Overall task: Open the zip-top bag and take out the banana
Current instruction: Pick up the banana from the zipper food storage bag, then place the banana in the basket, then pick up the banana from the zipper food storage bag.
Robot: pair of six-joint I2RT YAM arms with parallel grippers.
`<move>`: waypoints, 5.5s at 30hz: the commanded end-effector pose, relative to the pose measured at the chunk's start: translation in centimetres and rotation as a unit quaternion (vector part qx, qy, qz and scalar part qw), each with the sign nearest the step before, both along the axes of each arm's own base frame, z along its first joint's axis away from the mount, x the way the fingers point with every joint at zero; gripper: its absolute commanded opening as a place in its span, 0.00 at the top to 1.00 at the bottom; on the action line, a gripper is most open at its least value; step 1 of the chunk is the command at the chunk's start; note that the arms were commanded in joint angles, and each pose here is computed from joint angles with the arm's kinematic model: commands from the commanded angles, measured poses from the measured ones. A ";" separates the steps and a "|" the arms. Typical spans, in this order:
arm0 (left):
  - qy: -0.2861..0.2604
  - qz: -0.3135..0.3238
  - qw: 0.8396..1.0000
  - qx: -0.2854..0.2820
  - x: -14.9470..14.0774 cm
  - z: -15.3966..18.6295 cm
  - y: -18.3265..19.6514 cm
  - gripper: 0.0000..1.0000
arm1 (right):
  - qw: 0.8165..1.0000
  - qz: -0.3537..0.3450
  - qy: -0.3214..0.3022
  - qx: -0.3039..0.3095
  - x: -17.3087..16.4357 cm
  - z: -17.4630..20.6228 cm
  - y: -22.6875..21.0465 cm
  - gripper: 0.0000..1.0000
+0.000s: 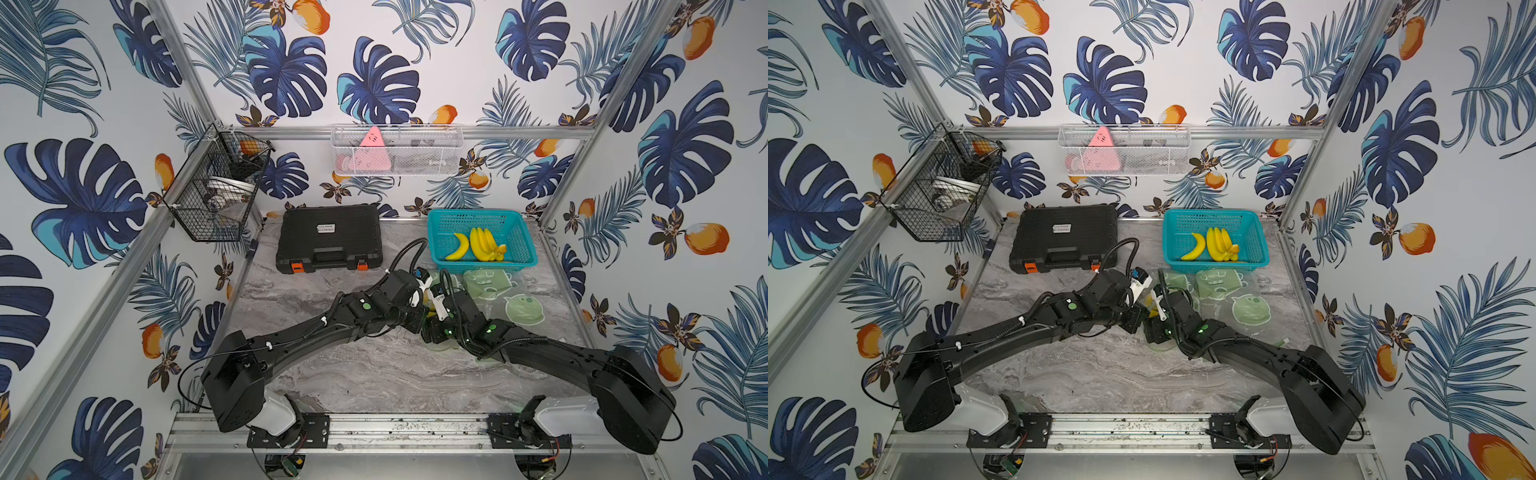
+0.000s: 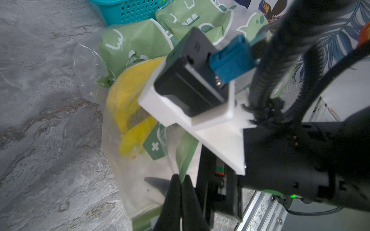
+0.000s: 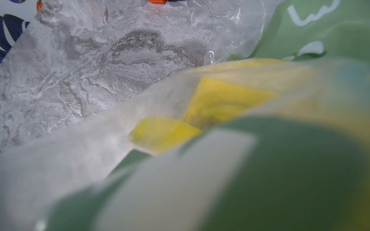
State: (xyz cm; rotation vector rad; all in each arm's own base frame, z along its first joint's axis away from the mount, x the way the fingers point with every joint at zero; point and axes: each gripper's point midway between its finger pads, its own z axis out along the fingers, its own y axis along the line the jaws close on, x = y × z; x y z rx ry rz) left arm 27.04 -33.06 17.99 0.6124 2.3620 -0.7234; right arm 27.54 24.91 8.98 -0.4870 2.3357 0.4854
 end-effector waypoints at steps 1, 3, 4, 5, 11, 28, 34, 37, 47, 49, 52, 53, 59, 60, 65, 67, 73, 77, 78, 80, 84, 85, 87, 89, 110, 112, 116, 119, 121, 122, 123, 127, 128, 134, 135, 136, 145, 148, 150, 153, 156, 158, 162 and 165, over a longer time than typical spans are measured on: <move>0.029 -0.014 0.998 -0.053 -1.1 0.9 -1.3 1.00 | 0.996 -0.011 -0.088 0.032 3.4 3.1 1.6 0.15; 0.040 -0.017 0.997 -0.061 -1.5 0.7 -1.5 1.00 | 0.993 -0.007 -0.109 0.034 4.1 3.2 2.0 0.11; 0.045 -0.016 0.997 -0.064 -1.6 0.6 -1.5 1.00 | 0.992 -0.006 -0.118 0.038 4.4 3.3 2.2 0.11; 0.046 -0.016 0.996 -0.070 -1.7 0.6 -1.6 1.00 | 0.991 0.001 -0.125 0.039 4.8 3.2 2.6 0.11; 0.055 -0.019 0.995 -0.082 -2.1 0.6 -1.7 1.00 | 0.984 0.029 -0.173 0.034 6.7 2.6 4.5 0.18; 0.060 0.014 0.996 -0.067 -0.9 -0.1 1.9 1.00 | 0.980 0.152 -0.128 0.028 5.1 0.9 7.7 0.27; 0.065 0.026 0.995 -0.078 0.1 -0.1 2.9 1.00 | 0.969 0.225 -0.095 0.035 1.4 0.6 8.4 0.23; 0.065 0.027 0.995 -0.075 0.4 0.0 3.0 1.00 | 0.976 0.204 -0.076 0.008 1.5 -0.1 7.6 0.21; 0.078 0.030 0.993 -0.078 0.6 -0.9 2.5 1.00 | 0.984 0.153 0.086 0.025 0.5 -2.7 7.7 0.17; 0.079 0.036 0.993 -0.078 0.6 -1.0 2.7 1.00 | 0.982 0.155 0.106 0.014 0.1 -3.9 7.6 0.18; 0.075 0.042 0.993 -0.077 0.6 -1.0 2.9 1.00 | 0.981 0.145 0.129 -0.003 0.0 -5.2 7.3 0.18; 0.075 0.043 0.993 -0.078 0.7 -1.1 3.0 1.00 | 0.981 0.142 0.135 -0.003 -0.1 -5.5 7.3 0.18; 0.080 0.047 0.993 -0.079 0.5 -1.5 3.2 1.00 | 0.975 0.144 0.163 -0.042 -0.6 -7.6 7.4 0.28; 0.080 0.048 0.993 -0.077 0.4 -1.6 3.3 1.00 | 0.975 0.142 0.166 -0.050 -0.6 -7.9 7.2 0.33; 0.080 0.053 0.994 -0.057 -0.1 -2.6 4.2 1.00 | 0.982 0.128 0.136 -0.033 -0.2 -6.3 7.0 0.62; 0.083 0.055 0.994 -0.046 -0.2 -3.4 4.5 1.00 | 0.980 0.135 0.142 -0.028 -0.5 -5.6 7.1 0.69; 0.076 0.060 0.995 0.000 -0.6 -5.4 6.2 1.00 | 0.976 0.128 0.171 0.036 -1.3 -2.7 6.2 0.67; 0.083 0.055 0.995 0.009 -1.2 -6.1 6.6 1.00 | 0.968 0.114 0.204 0.095 -0.5 -1.1 5.0 0.70; 0.085 0.052 0.995 0.011 -1.4 -6.4 6.6 1.00 | 0.967 0.115 0.205 0.100 -0.4 -0.6 4.9 0.70; 0.089 0.046 0.995 0.007 -1.7 -6.5 6.5 1.00 | 0.968 0.119 0.195 0.099 -0.1 0.3 4.9 0.69; 0.092 0.048 0.995 0.005 -2.0 -6.6 6.8 1.00 | 0.970 0.108 0.185 0.113 1.2 0.9 5.0 0.71; 0.089 0.054 0.994 0.011 -1.9 -6.6 7.1 1.00 | 0.968 0.116 0.192 0.115 1.0 1.0 5.2 0.72; 0.082 0.062 0.995 0.015 -1.8 -6.4 7.4 1.00 | 0.963 0.133 0.201 0.120 0.2 1.4 5.7 0.75; 0.072 0.069 0.995 0.017 -1.1 -6.0 7.4 1.00 | 0.955 0.168 0.212 0.121 -1.6 1.9 5.9 0.74; 0.061 0.100 0.992 0.053 4.4 -5.5 8.2 1.00 | 0.916 0.273 0.215 0.199 -12.3 15.0 -0.1 0.77; 0.063 0.095 0.992 0.046 4.4 -5.3 8.0 1.00 | 0.942 0.218 0.159 0.201 -9.9 16.6 -1.6 0.76; 0.066 0.090 0.993 0.033 4.1 -5.1 7.7 1.00 | 0.970 0.096 0.064 0.214 -1.6 17.8 -5.6 0.80; 0.064 0.088 0.994 0.020 4.1 -4.6 7.4 1.00 | 0.981 0.023 0.040 0.188 6.2 15.8 -7.9 0.82; 0.062 0.089 0.994 0.017 4.1 -4.3 7.4 1.00 | 0.986 -0.007 0.020 0.165 11.5 15.0 -9.2 0.81; 0.060 0.090 0.994 0.015 4.1 -4.1 7.4 1.00 | 0.988 -0.022 0.024 0.151 14.0 13.9 -9.9 0.81; 0.059 0.089 0.994 0.012 4.1 -3.9 7.3 1.00 | 0.989 -0.030 0.027 0.145 16.3 12.9 -10.4 0.80; 0.060 0.089 0.994 0.002 4.1 -3.7 7.1 1.00 | 0.991 -0.049 0.021 0.126 21.8 10.1 -11.2 0.80; 0.063 0.089 0.994 -0.002 4.1 -3.8 7.0 1.00 | 0.990 -0.055 0.022 0.124 22.7 9.2 -11.4 0.77; 0.065 0.090 0.994 -0.002 4.0 -3.9 7.0 1.00 | 0.987 -0.065 0.079 0.120 23.5 6.1 -11.5 0.19; 0.064 0.091 0.994 0.001 4.0 -3.8 7.1 1.00 | 0.988 -0.072 0.050 0.130 22.9 7.7 -11.6 0.14; 0.064 0.091 0.994 0.003 4.0 -3.9 7.2 1.00 | 0.987 -0.079 0.023 0.139 22.3 9.0 -11.8 0.11; 0.077 0.093 0.993 0.008 3.8 -4.8 7.2 1.00 | 0.994 -0.030 -0.039 0.102 7.1 15.3 -8.3 0.20; 0.076 0.100 0.992 0.006 4.0 -4.7 7.3 1.00 | 0.994 -0.001 0.010 0.110 2.0 12.7 -5.3 0.34; 0.074 0.102 0.992 0.001 4.1 -4.5 7.2 1.00 | 0.992 0.012 0.021 0.122 -0.6 11.1 -3.1 0.38; 0.075 0.101 0.992 -0.005 4.4 -4.3 6.8 1.00 | 0.992 0.016 0.033 0.123 -1.8 9.2 -1.1 0.39; 0.079 0.097 0.992 -0.008 4.3 -4.4 6.6 1.00 | 0.991 0.019 0.038 0.130 -1.4 8.1 1.2 0.38; 0.078 0.099 0.992 -0.005 4.3 -4.3 6.7 1.00 | 0.991 0.011 0.043 0.122 -0.5 7.0 2.3 0.38; 0.071 0.099 0.992 -0.005 4.2 -3.8 7.0 1.00 | 0.992 -0.016 0.061 0.108 1.3 4.7 3.2 0.33; 0.072 0.098 0.993 -0.005 4.0 -3.8 7.0 1.00 | 0.992 -0.021 0.062 0.107 2.3 4.1 3.9 0.31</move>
